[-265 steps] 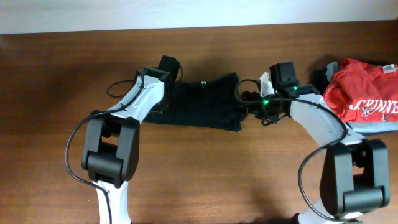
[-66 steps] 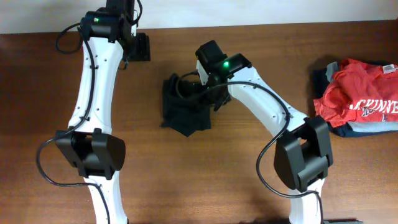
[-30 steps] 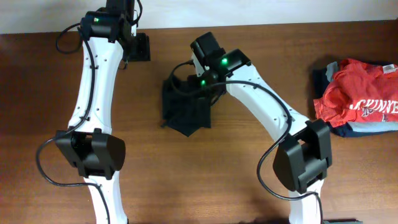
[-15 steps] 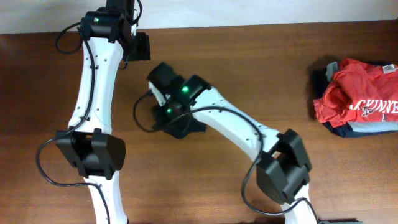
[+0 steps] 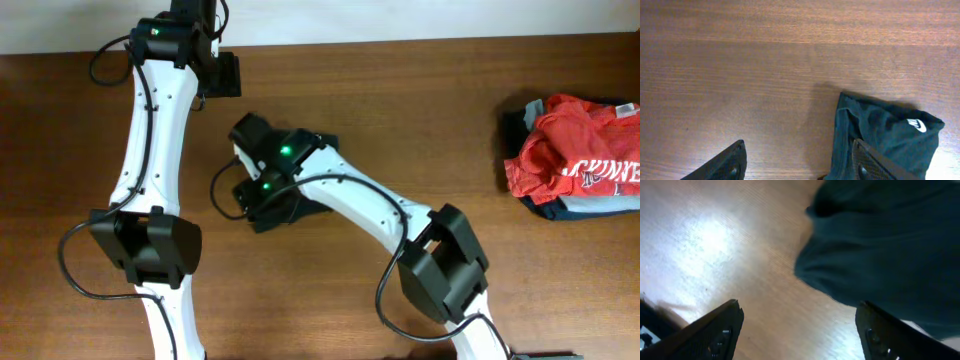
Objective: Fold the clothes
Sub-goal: 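Lower the right gripper onto the black bundle's edge and grasp it, then lift the black bundle and carry it right toward the red shirt stack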
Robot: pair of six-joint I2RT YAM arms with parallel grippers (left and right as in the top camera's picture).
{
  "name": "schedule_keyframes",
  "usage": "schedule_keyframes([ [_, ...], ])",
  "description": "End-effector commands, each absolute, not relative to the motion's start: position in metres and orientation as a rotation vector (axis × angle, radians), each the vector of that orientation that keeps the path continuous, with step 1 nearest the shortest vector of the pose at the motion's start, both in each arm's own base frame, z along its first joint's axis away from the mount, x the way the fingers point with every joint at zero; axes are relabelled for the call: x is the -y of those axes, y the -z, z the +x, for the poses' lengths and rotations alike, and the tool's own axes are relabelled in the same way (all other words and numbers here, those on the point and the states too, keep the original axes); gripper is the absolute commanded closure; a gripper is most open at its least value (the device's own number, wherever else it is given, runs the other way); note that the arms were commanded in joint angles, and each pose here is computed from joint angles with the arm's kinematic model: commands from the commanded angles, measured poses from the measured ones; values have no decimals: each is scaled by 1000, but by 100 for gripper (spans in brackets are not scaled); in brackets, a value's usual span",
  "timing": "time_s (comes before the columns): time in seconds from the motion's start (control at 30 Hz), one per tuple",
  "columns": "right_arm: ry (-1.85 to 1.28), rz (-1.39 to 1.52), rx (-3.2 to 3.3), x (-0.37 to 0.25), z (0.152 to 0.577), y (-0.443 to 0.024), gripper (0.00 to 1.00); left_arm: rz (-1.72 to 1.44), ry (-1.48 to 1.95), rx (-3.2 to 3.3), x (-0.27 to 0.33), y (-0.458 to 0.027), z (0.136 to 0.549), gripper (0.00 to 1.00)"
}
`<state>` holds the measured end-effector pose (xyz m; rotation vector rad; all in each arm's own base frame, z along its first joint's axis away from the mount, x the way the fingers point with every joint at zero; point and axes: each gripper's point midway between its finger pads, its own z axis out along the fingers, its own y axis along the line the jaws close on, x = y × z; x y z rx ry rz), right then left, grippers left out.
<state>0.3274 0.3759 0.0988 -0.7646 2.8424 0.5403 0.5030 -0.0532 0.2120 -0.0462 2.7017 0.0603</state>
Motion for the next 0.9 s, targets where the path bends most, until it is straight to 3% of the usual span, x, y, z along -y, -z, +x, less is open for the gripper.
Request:
schedule_keyframes([
  [0.0,-603,-631,-2770,-353,363,-144,23,-33,-77,-2707,50,-216,499,33],
  [0.33,-712,-357,-2867,-250,421,-125,13,-17,-76,-2856,52,-156,482,33],
  [0.67,-1095,-279,-2865,-240,398,-52,10,-6,-80,-2864,52,-129,486,33],
  [0.87,-1131,-253,-2813,-243,394,-24,9,-22,-83,-2861,45,-129,488,33],
])
